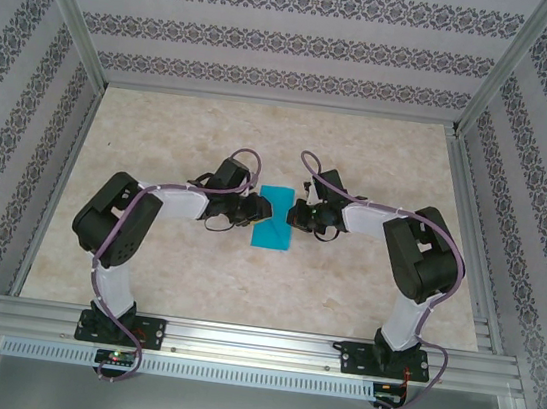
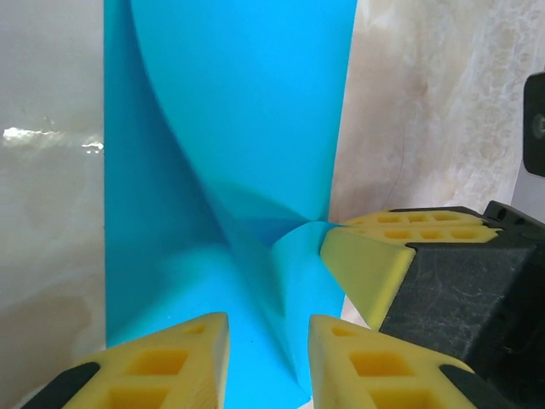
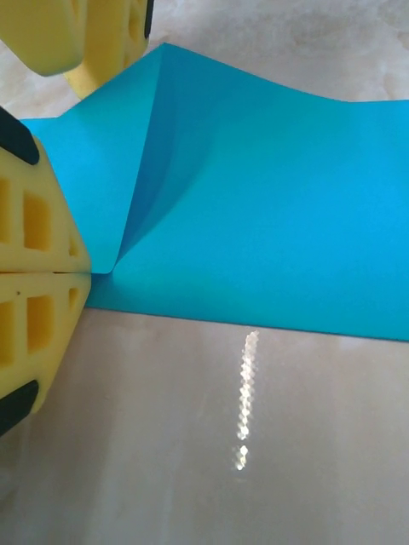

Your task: Fold a paper plane with a square sheet of paper (pick it up from the middle)

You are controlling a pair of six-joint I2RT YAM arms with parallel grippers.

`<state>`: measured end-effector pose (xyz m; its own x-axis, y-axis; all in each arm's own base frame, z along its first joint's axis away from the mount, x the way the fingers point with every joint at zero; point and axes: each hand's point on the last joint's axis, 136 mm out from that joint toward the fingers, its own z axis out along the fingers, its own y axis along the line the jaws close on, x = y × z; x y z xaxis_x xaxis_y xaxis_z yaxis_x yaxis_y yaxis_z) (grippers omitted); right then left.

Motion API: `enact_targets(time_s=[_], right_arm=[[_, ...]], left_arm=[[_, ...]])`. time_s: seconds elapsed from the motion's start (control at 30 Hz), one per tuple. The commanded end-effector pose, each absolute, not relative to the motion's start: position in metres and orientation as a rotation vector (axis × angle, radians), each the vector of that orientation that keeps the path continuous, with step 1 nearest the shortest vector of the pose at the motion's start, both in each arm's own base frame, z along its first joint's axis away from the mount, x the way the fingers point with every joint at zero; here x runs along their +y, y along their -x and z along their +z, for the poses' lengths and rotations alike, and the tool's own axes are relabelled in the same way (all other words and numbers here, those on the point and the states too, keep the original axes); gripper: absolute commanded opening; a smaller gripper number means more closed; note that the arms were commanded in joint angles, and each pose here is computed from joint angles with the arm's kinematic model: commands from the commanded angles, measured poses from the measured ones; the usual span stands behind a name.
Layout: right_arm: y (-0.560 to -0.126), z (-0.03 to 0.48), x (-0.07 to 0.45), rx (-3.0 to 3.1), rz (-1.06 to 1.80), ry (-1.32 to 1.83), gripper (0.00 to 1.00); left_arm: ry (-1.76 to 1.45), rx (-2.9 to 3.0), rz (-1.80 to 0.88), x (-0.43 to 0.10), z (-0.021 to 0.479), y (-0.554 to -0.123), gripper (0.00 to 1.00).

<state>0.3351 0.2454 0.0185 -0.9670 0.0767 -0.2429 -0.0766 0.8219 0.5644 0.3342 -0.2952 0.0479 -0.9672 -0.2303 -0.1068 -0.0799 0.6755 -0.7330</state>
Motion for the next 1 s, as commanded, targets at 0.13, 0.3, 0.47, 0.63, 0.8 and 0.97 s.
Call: enact_targets(time_s=[0.13, 0.3, 0.47, 0.63, 0.8, 0.97], right_arm=[[-0.339, 0.02, 0.241, 2.73, 0.853, -0.011, 0.08], [-0.339, 0.019, 0.242, 2.733, 0.858, -0.011, 0.09], [-0.338, 0.015, 0.241, 2.746, 0.852, -0.016, 0.1], [-0.338, 0.012, 0.241, 2.753, 0.857, -0.015, 0.11], [-0.337, 0.011, 0.241, 2.759, 0.849, -0.01, 0.13], [-0.336, 0.009, 0.24, 2.771, 0.844, -0.011, 0.1]], left_arm=[[0.122, 2.549, -1.32, -0.315, 0.083, -0.341, 0.3], [0.052, 2.544, -1.335, -0.326, 0.086, -0.338, 0.28], [0.08, 2.591, -1.284, -0.326, 0.069, -0.34, 0.26], [0.102, 2.627, -1.237, -0.322, 0.058, -0.34, 0.25], [0.105, 2.647, -1.226, -0.322, 0.051, -0.339, 0.24], [0.108, 2.662, -1.199, -0.319, 0.047, -0.339, 0.24]])
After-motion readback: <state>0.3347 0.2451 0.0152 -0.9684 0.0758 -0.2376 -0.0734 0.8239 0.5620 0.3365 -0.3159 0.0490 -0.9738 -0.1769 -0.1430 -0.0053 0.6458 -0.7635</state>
